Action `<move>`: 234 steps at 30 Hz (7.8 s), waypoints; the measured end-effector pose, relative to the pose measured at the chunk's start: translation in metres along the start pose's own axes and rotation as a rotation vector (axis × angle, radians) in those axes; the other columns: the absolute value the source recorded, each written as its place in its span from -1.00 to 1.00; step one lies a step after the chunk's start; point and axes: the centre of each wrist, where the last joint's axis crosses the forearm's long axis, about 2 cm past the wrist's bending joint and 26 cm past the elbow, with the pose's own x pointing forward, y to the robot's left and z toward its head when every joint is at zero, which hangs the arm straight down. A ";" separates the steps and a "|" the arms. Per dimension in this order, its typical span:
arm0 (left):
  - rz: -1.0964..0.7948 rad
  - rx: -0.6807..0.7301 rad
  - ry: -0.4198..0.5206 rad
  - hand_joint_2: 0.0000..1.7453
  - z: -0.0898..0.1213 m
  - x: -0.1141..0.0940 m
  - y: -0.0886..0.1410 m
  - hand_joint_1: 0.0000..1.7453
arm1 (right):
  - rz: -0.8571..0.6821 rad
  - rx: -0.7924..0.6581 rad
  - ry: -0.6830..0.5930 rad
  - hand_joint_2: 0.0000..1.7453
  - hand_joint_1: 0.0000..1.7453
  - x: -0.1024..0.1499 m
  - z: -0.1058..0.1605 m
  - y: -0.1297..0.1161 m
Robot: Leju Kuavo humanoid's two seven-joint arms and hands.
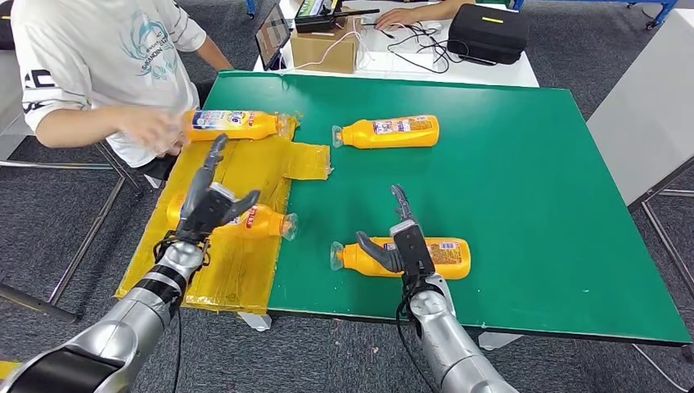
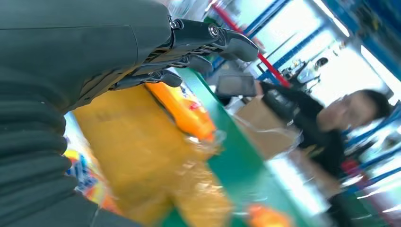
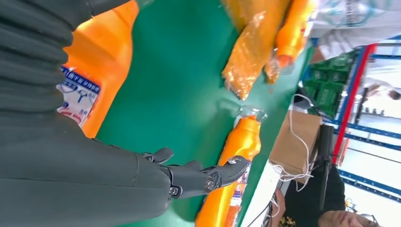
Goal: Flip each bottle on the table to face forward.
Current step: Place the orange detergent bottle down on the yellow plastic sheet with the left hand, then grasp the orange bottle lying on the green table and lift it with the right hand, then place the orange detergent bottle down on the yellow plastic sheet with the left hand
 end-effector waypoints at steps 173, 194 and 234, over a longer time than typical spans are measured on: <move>0.739 -0.328 0.195 1.00 -0.009 0.072 -0.121 -1.00 | 0.121 0.214 0.017 1.00 1.00 0.036 -0.020 0.077; 0.947 -0.333 0.234 1.00 -0.008 0.070 -0.117 1.00 | 0.094 0.274 0.040 1.00 -1.00 0.033 -0.007 0.091; -0.218 -0.151 0.068 1.00 -0.003 -0.025 0.034 1.00 | 0.076 -0.138 -0.131 1.00 -1.00 0.019 -0.011 -0.006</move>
